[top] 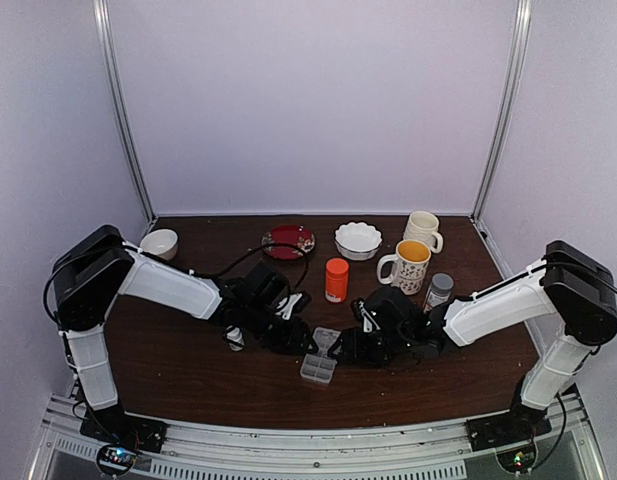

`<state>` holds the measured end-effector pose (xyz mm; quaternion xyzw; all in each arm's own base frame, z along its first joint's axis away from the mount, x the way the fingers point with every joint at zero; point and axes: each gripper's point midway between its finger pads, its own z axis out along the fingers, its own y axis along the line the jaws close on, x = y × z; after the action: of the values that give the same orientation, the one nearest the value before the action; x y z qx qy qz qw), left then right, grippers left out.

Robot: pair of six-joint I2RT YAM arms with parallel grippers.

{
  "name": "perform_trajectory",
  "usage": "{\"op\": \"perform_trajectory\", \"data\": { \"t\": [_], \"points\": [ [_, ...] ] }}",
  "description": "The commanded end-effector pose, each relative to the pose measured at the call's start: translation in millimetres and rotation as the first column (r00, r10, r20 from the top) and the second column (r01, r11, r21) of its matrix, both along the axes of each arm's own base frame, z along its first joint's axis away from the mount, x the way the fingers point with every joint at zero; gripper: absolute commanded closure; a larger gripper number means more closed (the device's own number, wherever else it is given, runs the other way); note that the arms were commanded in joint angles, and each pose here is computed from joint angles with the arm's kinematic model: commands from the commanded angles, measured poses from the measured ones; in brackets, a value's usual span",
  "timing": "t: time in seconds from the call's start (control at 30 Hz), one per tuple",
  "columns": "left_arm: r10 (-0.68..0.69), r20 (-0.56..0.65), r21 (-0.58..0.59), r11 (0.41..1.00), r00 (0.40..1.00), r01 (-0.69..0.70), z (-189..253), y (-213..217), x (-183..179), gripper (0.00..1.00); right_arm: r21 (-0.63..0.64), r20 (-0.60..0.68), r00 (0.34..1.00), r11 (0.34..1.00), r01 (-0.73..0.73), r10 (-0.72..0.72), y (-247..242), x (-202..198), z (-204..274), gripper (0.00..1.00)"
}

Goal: Sort the pills into containers
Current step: Pick up the pill container from the center of the board.

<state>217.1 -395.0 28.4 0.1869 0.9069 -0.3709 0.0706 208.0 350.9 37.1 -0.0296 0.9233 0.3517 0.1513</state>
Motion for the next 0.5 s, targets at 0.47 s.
{"op": "perform_trajectory", "data": {
  "t": [0.47],
  "points": [
    [0.031, -0.145, -0.101, 0.994, 0.989, -0.046, -26.4, 14.4, 3.5, 0.99, 0.016, -0.031, 0.999, 1.0, -0.019, 0.02, 0.7, -1.7, -5.8, 0.44]
  ]
}}
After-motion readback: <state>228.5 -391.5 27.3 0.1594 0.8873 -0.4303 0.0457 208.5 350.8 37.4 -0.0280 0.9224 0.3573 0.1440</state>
